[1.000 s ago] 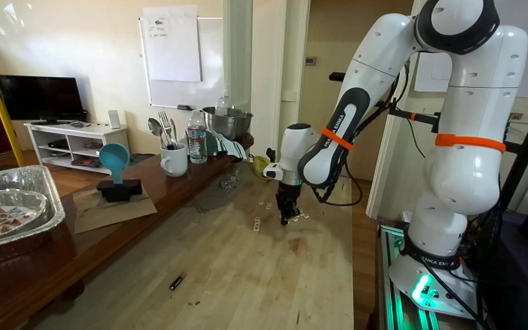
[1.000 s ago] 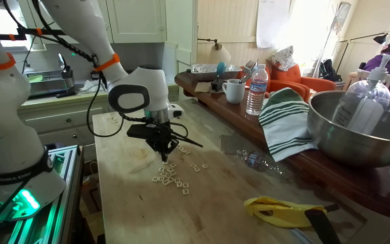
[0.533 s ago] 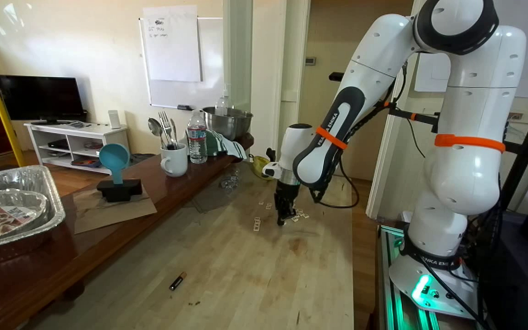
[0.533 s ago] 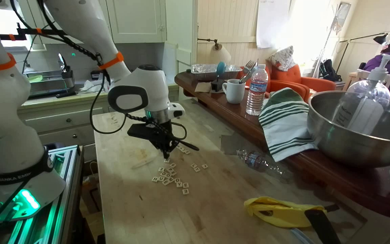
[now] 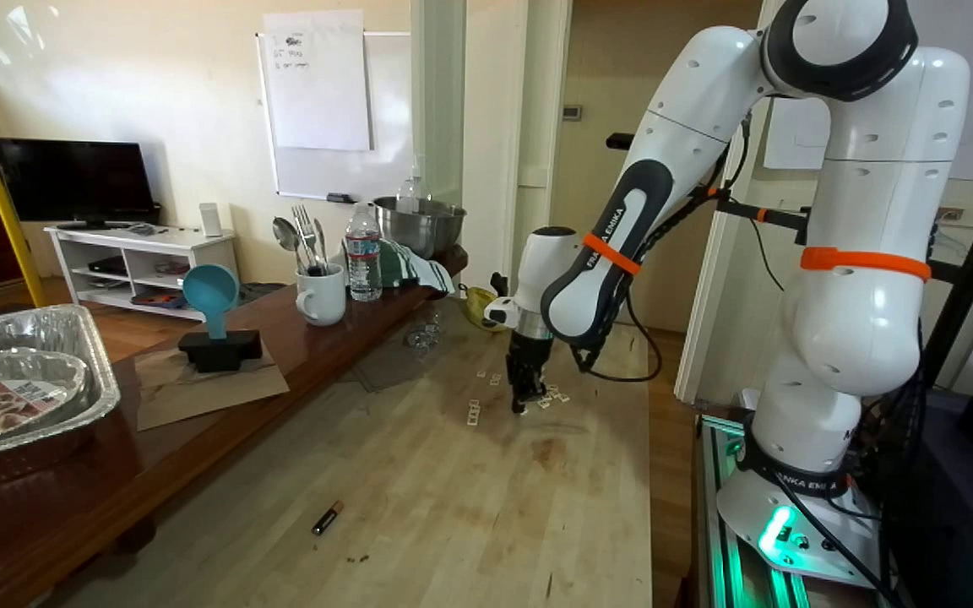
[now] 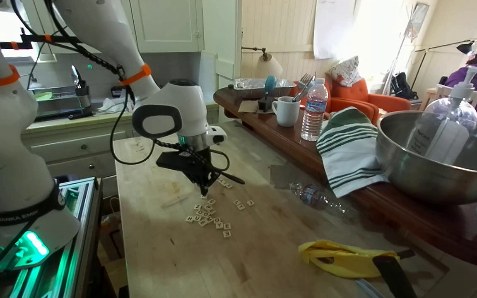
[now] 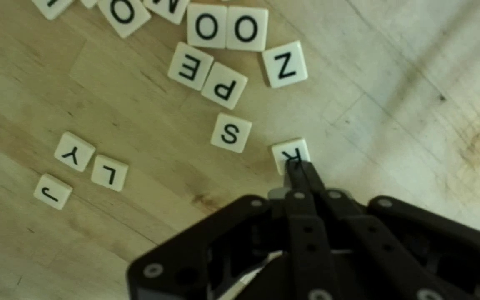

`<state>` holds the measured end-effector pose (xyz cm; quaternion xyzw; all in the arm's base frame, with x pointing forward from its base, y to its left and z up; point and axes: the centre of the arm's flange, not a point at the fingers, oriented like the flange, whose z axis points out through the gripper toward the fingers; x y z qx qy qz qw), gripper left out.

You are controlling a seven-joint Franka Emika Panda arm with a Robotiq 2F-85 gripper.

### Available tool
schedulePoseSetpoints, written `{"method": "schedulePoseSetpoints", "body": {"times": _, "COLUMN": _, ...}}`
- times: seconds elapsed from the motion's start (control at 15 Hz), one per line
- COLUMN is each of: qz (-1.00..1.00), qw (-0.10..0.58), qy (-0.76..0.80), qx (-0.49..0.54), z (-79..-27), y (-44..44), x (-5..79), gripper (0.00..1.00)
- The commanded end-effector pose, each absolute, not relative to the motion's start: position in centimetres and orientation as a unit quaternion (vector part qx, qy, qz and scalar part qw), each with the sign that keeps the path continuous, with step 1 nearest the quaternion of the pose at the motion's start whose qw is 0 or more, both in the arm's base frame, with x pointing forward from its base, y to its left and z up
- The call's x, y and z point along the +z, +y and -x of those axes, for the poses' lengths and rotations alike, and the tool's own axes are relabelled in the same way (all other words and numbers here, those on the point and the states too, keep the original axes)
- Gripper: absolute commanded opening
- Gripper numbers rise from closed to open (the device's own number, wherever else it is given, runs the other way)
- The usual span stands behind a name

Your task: Remove the tile letter s from the word, then move the two right tile letters to the left, then add tile letter r to the word

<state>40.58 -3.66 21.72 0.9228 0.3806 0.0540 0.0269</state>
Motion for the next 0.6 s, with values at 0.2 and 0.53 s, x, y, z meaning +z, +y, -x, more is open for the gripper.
{"method": "schedulePoseSetpoints", "body": {"times": 0.2, "qz": -0.918, "qw": 0.034, "qy": 0.393, "qx": 0.048, "z": -39.8, "y": -4.4, "x": 21.1, "gripper": 0.00}}
{"method": "schedulePoseSetpoints", "body": {"times": 0.53, "qz": -0.923, "qw": 0.027, "qy": 0.381, "qx": 0.045, "z": -40.6, "y": -4.4, "x": 19.7, "gripper": 0.00}}
